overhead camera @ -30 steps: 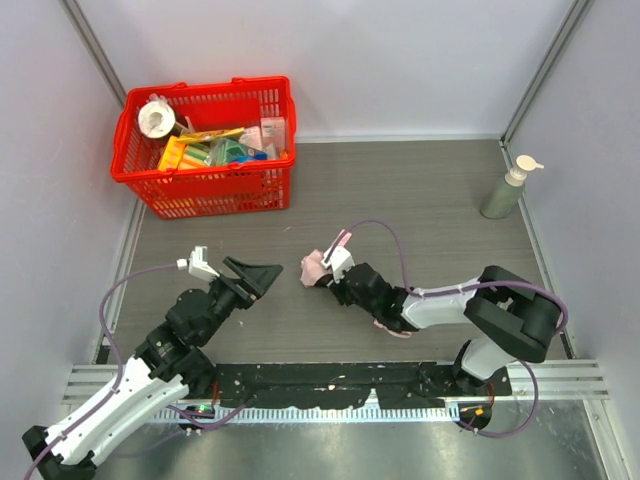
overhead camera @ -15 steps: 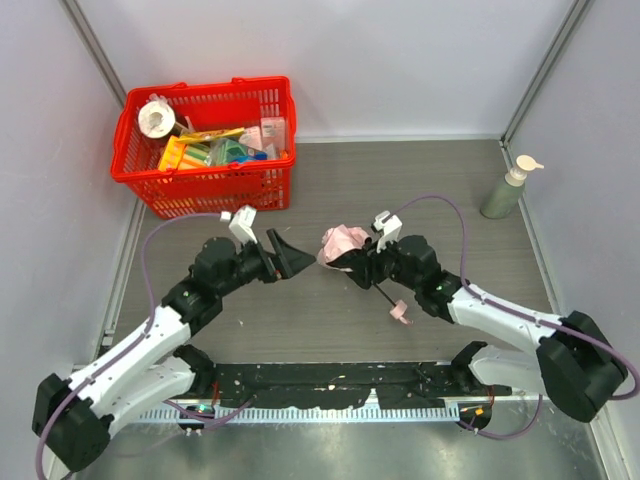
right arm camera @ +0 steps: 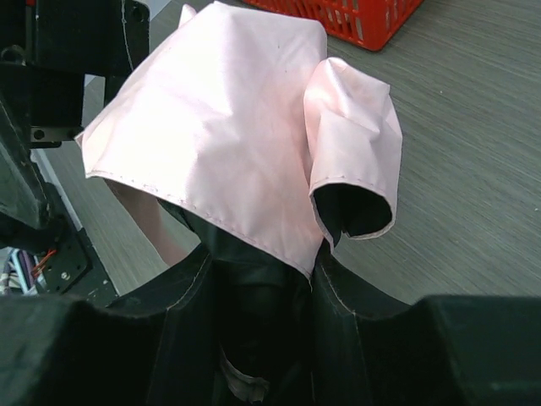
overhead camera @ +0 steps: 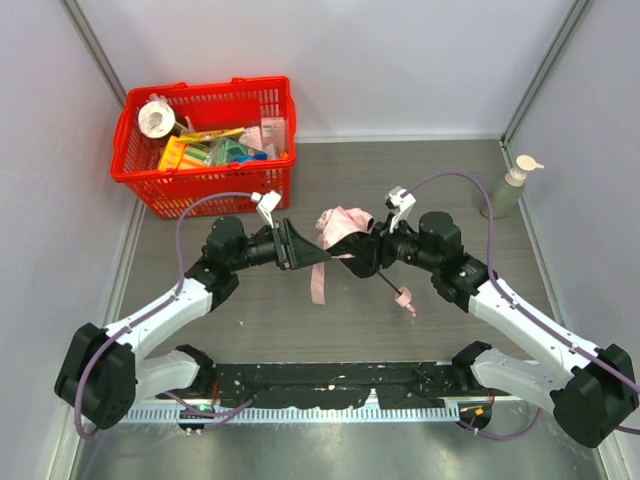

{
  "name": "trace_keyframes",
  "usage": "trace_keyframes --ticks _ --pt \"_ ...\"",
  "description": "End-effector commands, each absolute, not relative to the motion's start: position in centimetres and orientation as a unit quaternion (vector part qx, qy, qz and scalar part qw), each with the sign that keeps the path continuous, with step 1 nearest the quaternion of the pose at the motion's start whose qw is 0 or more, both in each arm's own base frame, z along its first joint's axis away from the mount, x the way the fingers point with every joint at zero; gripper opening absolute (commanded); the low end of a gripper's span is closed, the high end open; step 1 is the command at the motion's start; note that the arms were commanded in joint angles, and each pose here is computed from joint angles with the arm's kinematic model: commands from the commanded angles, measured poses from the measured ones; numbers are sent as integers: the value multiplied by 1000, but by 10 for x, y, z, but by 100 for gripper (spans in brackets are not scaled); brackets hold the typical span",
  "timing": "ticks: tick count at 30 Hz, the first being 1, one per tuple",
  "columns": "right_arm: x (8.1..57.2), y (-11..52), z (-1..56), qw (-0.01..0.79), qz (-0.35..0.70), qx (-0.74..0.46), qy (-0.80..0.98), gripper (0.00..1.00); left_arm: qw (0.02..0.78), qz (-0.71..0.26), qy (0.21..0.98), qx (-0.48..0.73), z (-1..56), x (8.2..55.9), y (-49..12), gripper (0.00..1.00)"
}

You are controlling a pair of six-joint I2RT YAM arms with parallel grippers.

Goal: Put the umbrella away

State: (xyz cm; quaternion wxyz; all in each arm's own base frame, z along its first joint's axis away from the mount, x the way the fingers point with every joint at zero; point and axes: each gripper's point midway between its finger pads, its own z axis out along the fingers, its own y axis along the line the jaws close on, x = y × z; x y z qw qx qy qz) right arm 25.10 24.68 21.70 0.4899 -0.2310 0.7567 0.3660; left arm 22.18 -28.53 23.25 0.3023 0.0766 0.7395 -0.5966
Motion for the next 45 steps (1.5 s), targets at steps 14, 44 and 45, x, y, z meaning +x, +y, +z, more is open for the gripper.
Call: trace_keyframes --ticks 14,44,45 --pt "262 253 291 535 389 -222 716 1 247 -679 677 143 247 176 -307 38" --pt "213 244 352 414 568 -237 670 1 294 -324 897 61 110 265 -284 0" --pt "217 242 357 422 566 -234 669 1 305 -308 900 49 108 274 -281 0"
